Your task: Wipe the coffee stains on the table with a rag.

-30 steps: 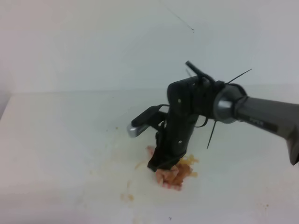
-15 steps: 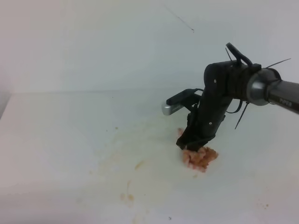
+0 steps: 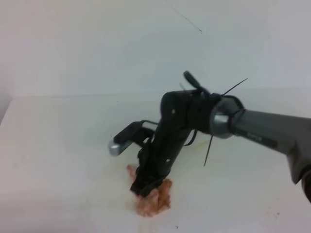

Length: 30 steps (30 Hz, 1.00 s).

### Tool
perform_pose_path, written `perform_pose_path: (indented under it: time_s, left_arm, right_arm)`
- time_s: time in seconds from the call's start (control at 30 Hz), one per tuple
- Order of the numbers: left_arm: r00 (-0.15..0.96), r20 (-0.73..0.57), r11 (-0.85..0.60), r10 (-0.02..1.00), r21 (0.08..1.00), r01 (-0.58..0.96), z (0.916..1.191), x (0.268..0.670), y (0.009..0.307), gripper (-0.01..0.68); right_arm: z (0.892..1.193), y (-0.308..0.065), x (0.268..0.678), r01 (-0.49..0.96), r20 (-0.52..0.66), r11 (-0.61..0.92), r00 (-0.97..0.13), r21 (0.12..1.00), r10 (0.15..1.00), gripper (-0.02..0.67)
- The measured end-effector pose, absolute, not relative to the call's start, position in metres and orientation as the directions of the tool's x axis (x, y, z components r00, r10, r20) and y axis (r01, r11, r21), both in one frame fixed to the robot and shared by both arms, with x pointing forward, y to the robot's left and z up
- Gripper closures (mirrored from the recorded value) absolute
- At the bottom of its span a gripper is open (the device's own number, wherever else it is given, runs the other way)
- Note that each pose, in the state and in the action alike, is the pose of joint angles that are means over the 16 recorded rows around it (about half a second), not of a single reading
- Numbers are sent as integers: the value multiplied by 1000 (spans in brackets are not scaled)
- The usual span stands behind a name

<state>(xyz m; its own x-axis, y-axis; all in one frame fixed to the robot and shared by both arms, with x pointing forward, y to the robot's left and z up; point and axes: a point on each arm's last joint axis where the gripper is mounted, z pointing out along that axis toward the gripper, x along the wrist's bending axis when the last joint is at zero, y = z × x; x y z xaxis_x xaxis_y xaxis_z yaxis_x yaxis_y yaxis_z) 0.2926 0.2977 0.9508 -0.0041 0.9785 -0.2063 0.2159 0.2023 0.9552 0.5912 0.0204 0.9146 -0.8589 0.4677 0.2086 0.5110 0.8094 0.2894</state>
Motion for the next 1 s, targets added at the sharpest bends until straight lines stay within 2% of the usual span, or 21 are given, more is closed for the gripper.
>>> perform_pose_path:
  time_s: [0.2,0.4,0.7,1.0]
  left_arm:
    - [-4,-206,202,978,955,216,951,293,298,672]
    - [-4,-206,202,978,955,217,950,293,298,672]
    - [-5,-206,202,978,955,218,950,293,298,672]
    - [-6,-206,202,978,953,225,950,293,298,672]
  right_arm:
    - [912,47,570,449,193,838,-893,310,407,649]
    - [906,57,571,453,167,829,-892,327,421,649]
    - [899,42,609,544,119,772,-835,329,537,649]
    - [901,-19,658,673,72,689,-728,269,682,648]
